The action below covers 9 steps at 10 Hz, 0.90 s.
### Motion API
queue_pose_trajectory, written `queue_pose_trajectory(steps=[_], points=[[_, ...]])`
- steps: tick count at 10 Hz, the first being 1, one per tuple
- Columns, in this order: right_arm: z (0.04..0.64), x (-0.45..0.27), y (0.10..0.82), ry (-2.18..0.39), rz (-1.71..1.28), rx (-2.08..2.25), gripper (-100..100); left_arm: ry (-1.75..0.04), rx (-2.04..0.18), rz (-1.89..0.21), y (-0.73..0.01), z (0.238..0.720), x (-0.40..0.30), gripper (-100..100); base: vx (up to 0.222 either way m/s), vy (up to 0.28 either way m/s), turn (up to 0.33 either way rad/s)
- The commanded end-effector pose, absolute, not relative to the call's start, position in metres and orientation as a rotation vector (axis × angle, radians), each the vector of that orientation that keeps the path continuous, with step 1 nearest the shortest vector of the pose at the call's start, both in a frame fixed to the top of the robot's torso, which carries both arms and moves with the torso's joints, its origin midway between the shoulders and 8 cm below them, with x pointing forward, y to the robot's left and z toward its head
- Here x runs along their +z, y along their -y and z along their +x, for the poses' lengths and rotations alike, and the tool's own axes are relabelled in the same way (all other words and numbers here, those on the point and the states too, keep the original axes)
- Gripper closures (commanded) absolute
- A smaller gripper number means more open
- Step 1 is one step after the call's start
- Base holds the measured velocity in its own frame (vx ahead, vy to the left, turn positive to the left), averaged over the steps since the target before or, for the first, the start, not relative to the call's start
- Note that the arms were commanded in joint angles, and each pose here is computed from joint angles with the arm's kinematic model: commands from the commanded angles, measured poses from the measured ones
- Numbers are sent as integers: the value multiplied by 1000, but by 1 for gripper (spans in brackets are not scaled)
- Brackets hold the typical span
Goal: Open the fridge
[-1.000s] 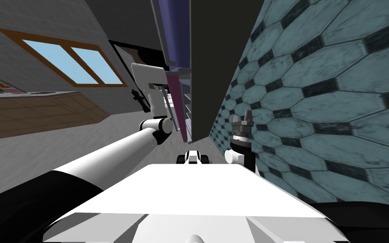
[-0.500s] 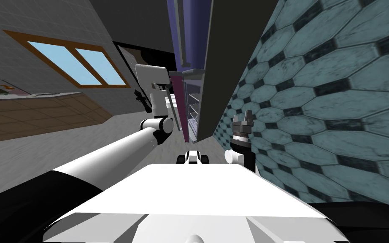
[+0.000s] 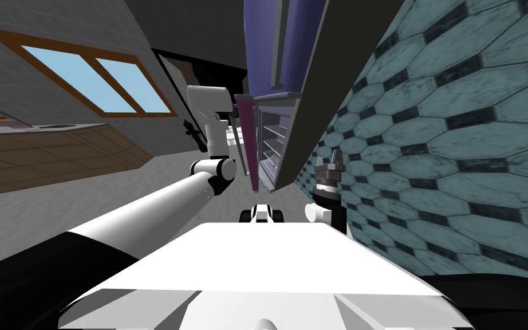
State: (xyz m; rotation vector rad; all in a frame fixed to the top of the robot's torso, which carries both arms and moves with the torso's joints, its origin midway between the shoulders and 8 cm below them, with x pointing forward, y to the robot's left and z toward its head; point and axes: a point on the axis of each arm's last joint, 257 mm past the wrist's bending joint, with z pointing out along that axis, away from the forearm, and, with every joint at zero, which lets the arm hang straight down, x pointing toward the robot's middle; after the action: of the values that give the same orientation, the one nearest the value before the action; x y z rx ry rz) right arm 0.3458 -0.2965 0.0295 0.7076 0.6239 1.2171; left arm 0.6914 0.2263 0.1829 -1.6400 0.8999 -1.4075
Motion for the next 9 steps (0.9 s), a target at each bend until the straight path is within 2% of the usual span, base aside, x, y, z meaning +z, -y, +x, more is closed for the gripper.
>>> queue_pose_trajectory(steps=[1, 9], points=[[346, 29, 296, -624, 708, 1217, 0, -933, -1434, -1624, -211, 693, 186, 100, 16, 177, -48], [346, 29, 297, -624, 708, 1217, 0, -1092, -1553, -1577, -141, 694, 186, 100, 61, 373, -76]])
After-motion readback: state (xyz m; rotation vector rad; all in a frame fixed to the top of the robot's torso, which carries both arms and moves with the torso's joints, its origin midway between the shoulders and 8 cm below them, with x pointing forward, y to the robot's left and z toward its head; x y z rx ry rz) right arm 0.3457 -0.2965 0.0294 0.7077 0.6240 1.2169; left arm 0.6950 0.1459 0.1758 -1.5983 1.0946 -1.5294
